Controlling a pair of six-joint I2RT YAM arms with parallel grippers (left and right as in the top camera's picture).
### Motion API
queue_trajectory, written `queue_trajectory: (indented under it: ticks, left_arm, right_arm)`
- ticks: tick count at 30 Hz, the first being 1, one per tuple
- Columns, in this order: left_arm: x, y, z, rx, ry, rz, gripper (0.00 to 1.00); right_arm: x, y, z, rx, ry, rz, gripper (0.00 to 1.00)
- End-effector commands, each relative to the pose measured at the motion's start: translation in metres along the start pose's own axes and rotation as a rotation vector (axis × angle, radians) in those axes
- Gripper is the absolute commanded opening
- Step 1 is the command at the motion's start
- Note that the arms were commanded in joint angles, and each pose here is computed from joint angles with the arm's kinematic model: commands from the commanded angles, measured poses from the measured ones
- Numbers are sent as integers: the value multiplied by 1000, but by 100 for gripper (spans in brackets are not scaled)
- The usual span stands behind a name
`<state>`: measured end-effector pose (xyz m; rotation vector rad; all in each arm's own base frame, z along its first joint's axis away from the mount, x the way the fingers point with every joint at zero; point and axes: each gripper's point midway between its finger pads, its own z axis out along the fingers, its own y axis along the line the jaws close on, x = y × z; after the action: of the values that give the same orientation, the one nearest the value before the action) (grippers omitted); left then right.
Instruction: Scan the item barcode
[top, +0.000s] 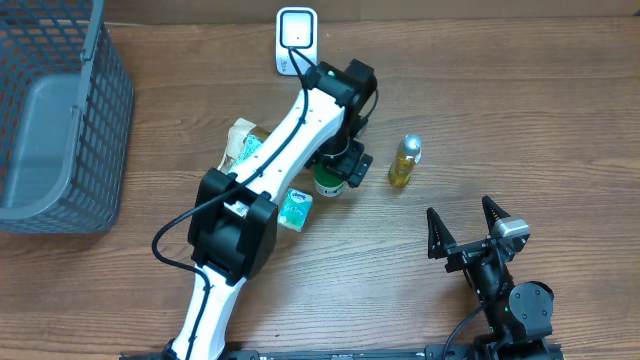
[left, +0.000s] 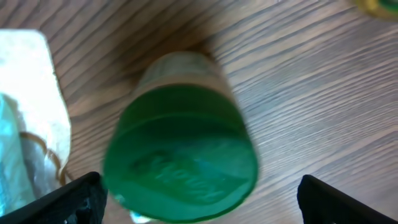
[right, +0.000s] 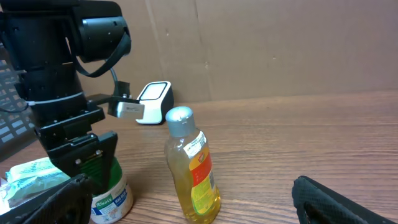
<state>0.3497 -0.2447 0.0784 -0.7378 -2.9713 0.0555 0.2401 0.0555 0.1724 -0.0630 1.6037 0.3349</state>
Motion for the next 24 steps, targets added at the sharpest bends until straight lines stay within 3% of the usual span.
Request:
queue_trajectory:
  ticks: [1,19,24]
  left_arm:
    - [-3,-8,-6,14,-33,-16,98]
    - [-3,-2,14,-21,-29,-93,100]
    - [-4,-1,15,-26,-33,-132,85]
  right_arm:
    - [1,-3,0,11,-7,-3,100]
    - [1,-3,0,11,-6,-3,100]
    - [1,-3,0,11,-6,-3,100]
